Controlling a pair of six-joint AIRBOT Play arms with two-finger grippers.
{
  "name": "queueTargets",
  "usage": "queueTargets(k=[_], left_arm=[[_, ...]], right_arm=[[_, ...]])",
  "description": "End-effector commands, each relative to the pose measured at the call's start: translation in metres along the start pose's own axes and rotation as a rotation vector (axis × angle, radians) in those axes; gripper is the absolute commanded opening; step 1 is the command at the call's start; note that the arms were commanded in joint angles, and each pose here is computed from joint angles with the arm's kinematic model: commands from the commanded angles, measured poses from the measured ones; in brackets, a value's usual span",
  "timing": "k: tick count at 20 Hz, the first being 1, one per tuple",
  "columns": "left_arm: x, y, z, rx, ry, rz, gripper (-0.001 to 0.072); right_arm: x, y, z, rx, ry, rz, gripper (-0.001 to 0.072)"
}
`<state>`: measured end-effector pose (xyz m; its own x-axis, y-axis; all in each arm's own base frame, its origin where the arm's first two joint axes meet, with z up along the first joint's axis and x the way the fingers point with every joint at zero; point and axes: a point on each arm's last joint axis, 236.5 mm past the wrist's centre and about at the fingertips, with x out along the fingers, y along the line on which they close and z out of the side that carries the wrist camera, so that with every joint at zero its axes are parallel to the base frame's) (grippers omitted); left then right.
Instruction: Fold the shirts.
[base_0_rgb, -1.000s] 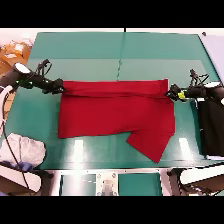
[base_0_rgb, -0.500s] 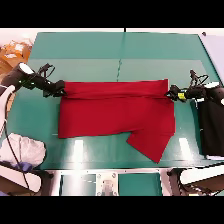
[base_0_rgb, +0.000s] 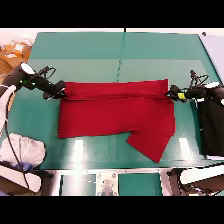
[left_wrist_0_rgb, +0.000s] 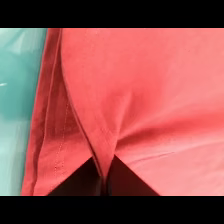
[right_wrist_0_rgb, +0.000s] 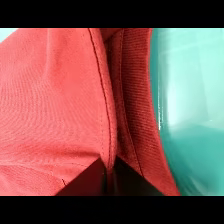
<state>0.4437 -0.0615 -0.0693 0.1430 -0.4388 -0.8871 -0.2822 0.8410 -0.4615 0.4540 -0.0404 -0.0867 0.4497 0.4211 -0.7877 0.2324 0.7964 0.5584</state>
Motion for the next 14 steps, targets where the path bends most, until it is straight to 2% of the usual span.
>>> queueTargets(k=[1,2,3,6,7,8,9,12,14], left_arm=[[-0.001,0.0,-0.003,-0.013,0.015,0.0,0.0446],[-0.001,0.0,-0.004,-0.016,0.017,0.0,0.06],[-0.003,0.001,-0.003,-0.017,0.017,-0.004,0.0592],[-0.019,0.006,0.001,-0.017,0.025,-0.007,0.0591],[-0.029,0.008,0.0,-0.019,0.043,-0.009,0.0589],[-0.038,0.009,-0.001,-0.02,0.059,-0.012,0.0406],[-0.048,0.009,-0.003,0.005,0.077,-0.017,0.0032],[-0.067,-0.003,-0.014,0.086,0.115,-0.02,0.0026],[-0.074,-0.024,-0.029,0.188,0.121,-0.014,0.0026]], right_arm=[[-0.002,0.003,-0.002,-0.002,0.016,0.01,0.0194],[-0.008,0.003,0.0,-0.005,0.024,0.018,0.0257],[-0.017,0.003,0.003,-0.007,0.03,0.027,0.0277],[-0.056,-0.008,0.015,0.079,0.037,0.057,0.0261],[-0.069,-0.012,0.014,0.102,0.042,0.067,0.018],[-0.083,-0.017,0.01,0.117,0.045,0.071,0.0071],[-0.094,-0.021,0.006,0.131,0.044,0.069,0.0037],[-0.122,-0.031,-0.023,0.162,0.042,-0.027,0.002],[-0.146,-0.06,-0.063,0.202,0.075,-0.244,0.002]])
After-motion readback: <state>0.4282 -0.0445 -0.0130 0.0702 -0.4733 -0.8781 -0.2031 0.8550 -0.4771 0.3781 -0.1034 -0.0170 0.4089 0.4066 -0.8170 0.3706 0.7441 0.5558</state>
